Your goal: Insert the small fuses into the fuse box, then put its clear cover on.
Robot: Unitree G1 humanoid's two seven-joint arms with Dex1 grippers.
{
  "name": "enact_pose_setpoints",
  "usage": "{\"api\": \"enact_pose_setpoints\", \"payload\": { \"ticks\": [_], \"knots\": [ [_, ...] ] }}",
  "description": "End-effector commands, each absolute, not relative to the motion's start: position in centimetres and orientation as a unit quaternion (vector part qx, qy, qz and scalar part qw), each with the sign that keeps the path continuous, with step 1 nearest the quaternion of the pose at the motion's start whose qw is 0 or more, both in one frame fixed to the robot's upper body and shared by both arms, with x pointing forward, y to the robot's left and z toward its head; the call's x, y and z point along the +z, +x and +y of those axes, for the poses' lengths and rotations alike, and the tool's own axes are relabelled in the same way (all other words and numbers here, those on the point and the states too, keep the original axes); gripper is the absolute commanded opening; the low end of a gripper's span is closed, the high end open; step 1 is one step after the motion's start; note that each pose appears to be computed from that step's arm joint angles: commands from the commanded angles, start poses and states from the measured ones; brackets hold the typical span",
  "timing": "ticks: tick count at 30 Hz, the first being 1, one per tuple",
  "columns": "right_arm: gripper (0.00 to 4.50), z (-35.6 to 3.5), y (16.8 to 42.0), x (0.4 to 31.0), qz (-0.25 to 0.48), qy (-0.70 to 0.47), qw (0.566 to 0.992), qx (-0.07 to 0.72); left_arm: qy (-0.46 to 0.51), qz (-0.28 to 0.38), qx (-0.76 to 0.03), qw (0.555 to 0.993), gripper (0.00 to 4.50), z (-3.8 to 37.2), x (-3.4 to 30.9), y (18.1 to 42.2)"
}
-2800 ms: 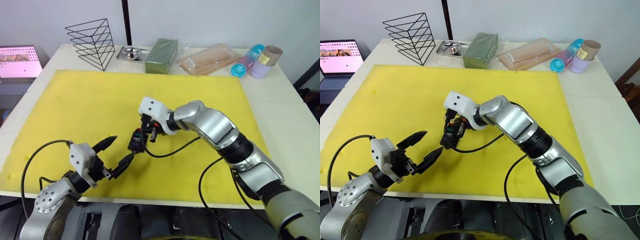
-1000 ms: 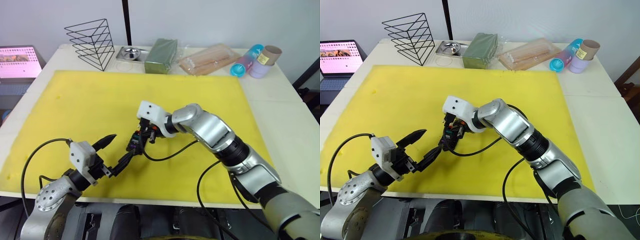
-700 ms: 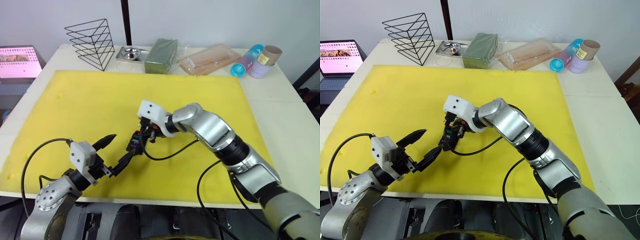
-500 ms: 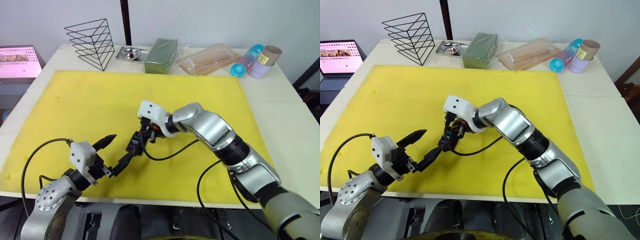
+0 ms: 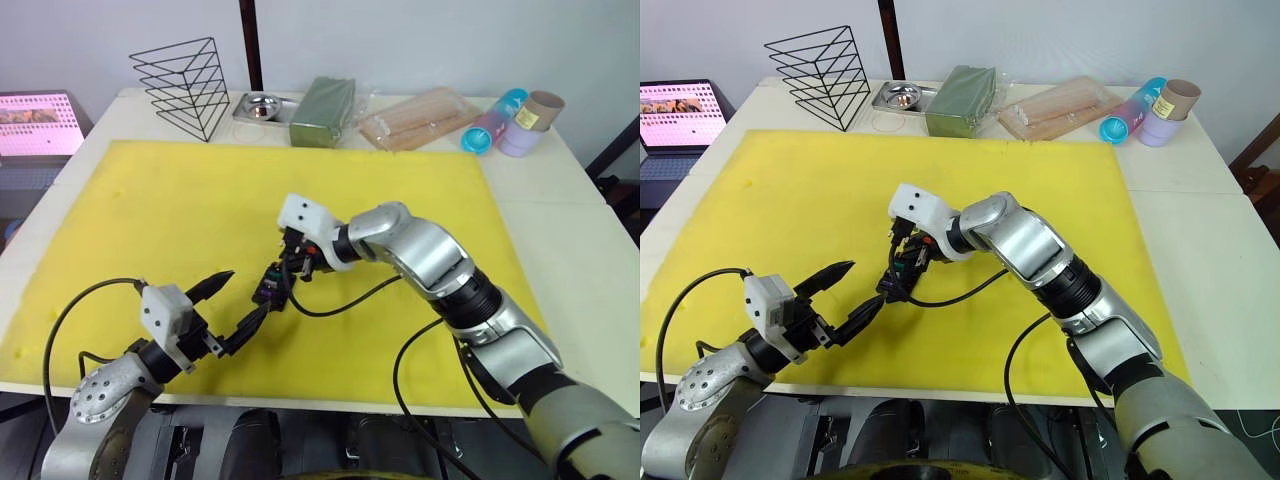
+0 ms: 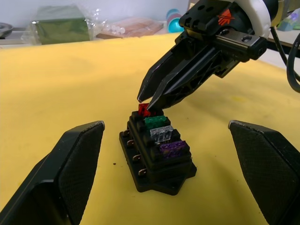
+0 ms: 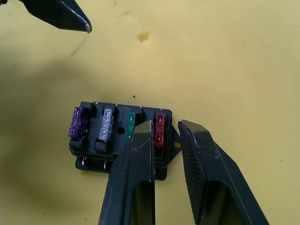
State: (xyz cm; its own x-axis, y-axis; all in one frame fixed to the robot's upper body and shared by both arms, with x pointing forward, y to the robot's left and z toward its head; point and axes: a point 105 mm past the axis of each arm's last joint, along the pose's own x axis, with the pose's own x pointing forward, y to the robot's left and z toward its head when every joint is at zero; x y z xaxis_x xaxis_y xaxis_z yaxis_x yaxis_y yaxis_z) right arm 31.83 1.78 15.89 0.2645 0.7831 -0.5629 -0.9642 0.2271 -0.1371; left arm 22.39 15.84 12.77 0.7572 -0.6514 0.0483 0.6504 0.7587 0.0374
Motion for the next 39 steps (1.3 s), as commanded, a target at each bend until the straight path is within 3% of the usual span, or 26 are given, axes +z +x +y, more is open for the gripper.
{"api": "enact_pose_setpoints", "payload": {
  "ticks": [1,5,9,39],
  "knots": [
    [0.93,2.5,31.2,18.5,0.147,-0.218,0.759,0.596,0.013,-0.045,-0.352,0.935,4.5,15.5,13.3,22.2],
    [0.93,2.2,31.2,19.0,0.135,-0.207,0.762,0.598,0.014,-0.045,-0.353,0.934,4.5,15.6,13.3,22.2],
    [0.03,2.1,31.2,18.5,0.14,-0.195,0.764,0.599,0.014,-0.046,-0.354,0.934,4.5,15.5,13.4,22.3],
    [0.03,2.0,31.3,14.5,0.211,-0.188,0.759,0.587,0.013,-0.046,-0.347,0.937,4.5,15.6,13.4,22.5]
  ]
}}
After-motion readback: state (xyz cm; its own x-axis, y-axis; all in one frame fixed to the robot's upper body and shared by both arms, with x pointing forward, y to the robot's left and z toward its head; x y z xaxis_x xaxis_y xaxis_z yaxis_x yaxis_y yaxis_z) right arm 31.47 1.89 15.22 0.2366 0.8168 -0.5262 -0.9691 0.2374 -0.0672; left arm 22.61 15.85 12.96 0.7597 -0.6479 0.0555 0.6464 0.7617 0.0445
